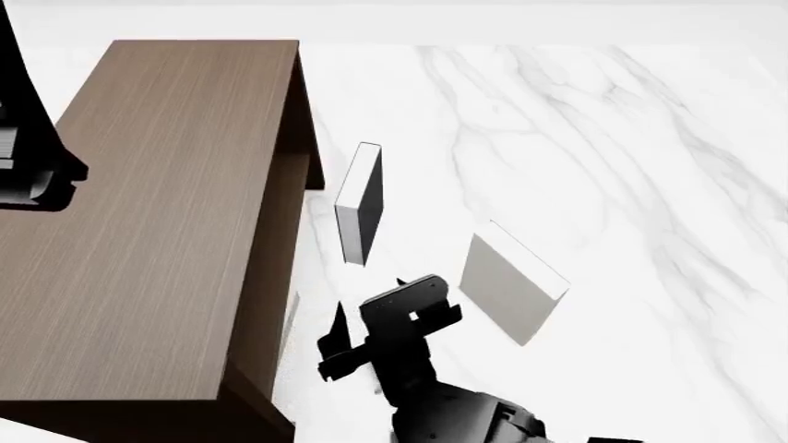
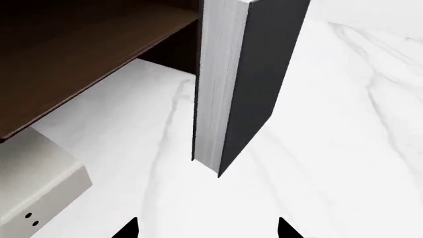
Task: Pick up the book on the right and place it under the cabinet shelf.
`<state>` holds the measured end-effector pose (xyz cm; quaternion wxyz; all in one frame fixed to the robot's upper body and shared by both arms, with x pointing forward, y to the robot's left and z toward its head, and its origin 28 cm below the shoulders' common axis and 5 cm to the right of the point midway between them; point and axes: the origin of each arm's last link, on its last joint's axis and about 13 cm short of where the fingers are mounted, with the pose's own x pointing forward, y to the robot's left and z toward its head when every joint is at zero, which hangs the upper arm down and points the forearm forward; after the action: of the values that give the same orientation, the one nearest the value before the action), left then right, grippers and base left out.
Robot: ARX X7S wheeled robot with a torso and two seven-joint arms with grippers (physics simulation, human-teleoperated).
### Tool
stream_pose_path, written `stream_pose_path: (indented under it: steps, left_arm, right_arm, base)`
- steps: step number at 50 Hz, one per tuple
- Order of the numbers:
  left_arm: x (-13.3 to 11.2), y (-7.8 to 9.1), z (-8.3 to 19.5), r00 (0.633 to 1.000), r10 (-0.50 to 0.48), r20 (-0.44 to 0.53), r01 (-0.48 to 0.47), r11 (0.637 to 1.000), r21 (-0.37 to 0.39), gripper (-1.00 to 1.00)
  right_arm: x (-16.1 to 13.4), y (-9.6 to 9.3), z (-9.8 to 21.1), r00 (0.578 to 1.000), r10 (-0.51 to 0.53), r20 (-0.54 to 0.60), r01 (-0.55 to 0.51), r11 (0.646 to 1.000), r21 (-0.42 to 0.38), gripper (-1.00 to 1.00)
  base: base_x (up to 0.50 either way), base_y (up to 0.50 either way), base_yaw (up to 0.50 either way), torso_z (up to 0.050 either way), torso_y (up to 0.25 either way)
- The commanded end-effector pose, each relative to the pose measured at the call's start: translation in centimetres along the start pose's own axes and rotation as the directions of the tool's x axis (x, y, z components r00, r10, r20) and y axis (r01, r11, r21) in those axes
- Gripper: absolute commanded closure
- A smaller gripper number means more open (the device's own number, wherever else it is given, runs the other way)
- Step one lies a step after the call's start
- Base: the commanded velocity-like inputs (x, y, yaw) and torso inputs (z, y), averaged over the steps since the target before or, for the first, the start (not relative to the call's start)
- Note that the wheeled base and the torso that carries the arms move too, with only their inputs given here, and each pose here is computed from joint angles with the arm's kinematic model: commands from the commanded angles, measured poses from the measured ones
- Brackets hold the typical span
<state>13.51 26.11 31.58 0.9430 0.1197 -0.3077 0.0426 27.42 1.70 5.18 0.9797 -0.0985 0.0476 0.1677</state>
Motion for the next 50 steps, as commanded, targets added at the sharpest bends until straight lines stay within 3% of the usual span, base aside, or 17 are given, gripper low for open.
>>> stream_pose_path:
  steps: [1, 15, 50]
  left_arm:
    - [0.1, -0.1, 0.1, 1.0, 0.003, -0.009, -0.003, 1.0, -0.002, -1.0]
    - [0.4, -0.1, 0.2, 1.0, 0.004, -0.016, -0.004, 1.0, 0.0, -1.0]
    - [0.2, -0.6, -0.6, 0.999, -0.014, -0.045, 0.013, 1.0, -0.012, -1.0]
  right_arm:
    - [-1.0, -1.0, 0.7, 1.0, -0.002, 0.018, 0.001, 0.999, 0.045, -1.0]
    - [-2.0, -1.6, 1.1, 1.0, -0.01, 0.029, 0.008, 0.998, 0.063, -1.0]
    - [-4.6, -2.5, 5.3, 0.989, -0.022, 0.146, 0.006, 0.994, 0.111, -1.0]
  base:
    - [0.0, 0.0, 0.0, 0.0, 0.0]
    - [0.0, 0.0, 0.0, 0.0, 0.005]
    - [0.0, 0.0, 0.0, 0.0, 0.126]
